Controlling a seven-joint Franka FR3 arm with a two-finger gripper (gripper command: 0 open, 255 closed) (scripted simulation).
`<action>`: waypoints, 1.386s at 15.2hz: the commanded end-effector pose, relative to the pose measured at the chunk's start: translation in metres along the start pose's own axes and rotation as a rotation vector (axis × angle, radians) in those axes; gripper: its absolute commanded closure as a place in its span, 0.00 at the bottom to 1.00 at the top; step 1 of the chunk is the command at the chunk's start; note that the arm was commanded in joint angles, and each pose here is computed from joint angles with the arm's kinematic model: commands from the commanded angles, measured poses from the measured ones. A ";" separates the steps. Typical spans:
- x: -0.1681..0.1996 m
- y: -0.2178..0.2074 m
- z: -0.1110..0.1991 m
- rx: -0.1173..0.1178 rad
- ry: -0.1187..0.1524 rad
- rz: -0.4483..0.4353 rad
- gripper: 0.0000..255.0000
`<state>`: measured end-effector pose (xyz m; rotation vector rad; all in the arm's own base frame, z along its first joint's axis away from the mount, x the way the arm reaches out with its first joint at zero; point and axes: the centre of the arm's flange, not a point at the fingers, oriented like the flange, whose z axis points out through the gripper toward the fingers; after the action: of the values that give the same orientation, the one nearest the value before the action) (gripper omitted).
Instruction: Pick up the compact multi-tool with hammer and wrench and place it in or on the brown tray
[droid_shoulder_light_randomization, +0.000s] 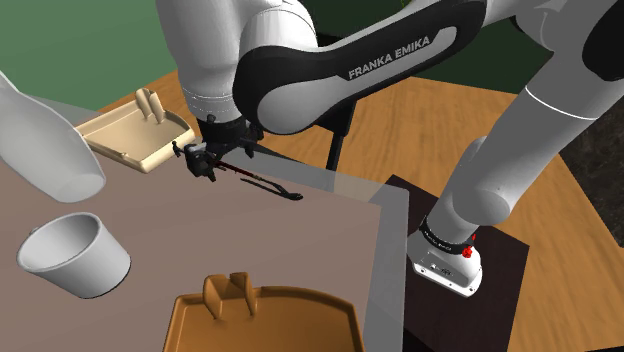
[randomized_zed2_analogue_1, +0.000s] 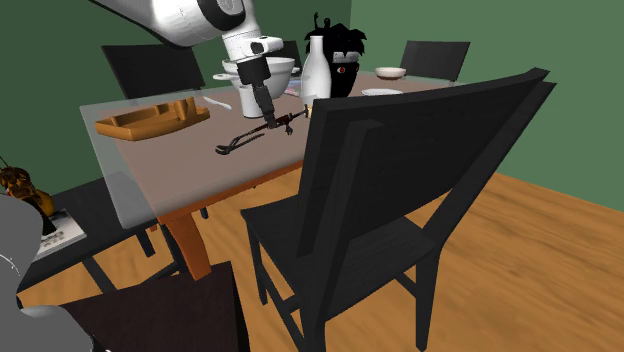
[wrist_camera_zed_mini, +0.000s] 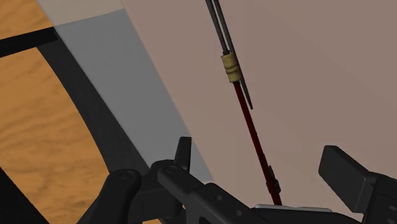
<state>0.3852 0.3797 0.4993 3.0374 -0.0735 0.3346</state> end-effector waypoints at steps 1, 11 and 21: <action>0.000 0.000 0.002 0.000 0.000 0.000 0.00; 0.000 0.000 0.002 0.000 0.000 0.000 1.00; 0.005 0.002 -0.018 0.000 0.000 0.000 1.00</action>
<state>0.3870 0.3793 0.5135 3.0377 -0.0736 0.3356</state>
